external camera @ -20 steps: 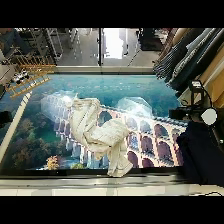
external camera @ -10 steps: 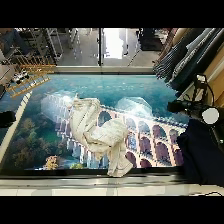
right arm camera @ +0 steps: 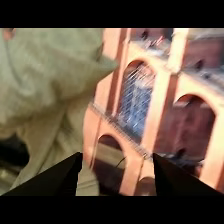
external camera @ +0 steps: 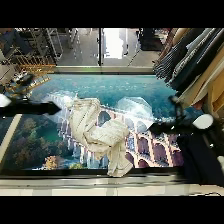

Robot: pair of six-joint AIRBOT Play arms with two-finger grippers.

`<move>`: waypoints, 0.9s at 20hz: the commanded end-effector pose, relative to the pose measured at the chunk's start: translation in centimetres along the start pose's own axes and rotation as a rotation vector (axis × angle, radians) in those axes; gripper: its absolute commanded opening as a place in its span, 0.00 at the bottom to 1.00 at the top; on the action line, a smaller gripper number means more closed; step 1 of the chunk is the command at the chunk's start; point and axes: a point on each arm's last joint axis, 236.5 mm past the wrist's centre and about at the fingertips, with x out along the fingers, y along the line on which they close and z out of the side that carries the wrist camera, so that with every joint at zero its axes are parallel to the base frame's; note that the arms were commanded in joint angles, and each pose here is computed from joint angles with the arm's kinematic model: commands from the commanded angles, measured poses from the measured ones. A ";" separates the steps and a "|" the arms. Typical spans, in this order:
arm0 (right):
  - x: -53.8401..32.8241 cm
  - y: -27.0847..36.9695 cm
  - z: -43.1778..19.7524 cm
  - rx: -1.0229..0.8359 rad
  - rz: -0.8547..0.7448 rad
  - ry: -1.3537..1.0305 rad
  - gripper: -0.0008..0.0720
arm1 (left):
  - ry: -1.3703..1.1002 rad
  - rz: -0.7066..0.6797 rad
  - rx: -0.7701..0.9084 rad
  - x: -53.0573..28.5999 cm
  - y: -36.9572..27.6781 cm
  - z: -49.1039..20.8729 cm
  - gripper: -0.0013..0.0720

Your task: Fold the clothes and pants, and hang the long-sleeved shirts on hangers.

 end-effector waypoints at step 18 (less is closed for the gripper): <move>16.0 11.9 -11.7 -0.175 -0.004 0.251 0.69 | 0.201 0.067 -0.019 16.1 3.9 -1.1 0.76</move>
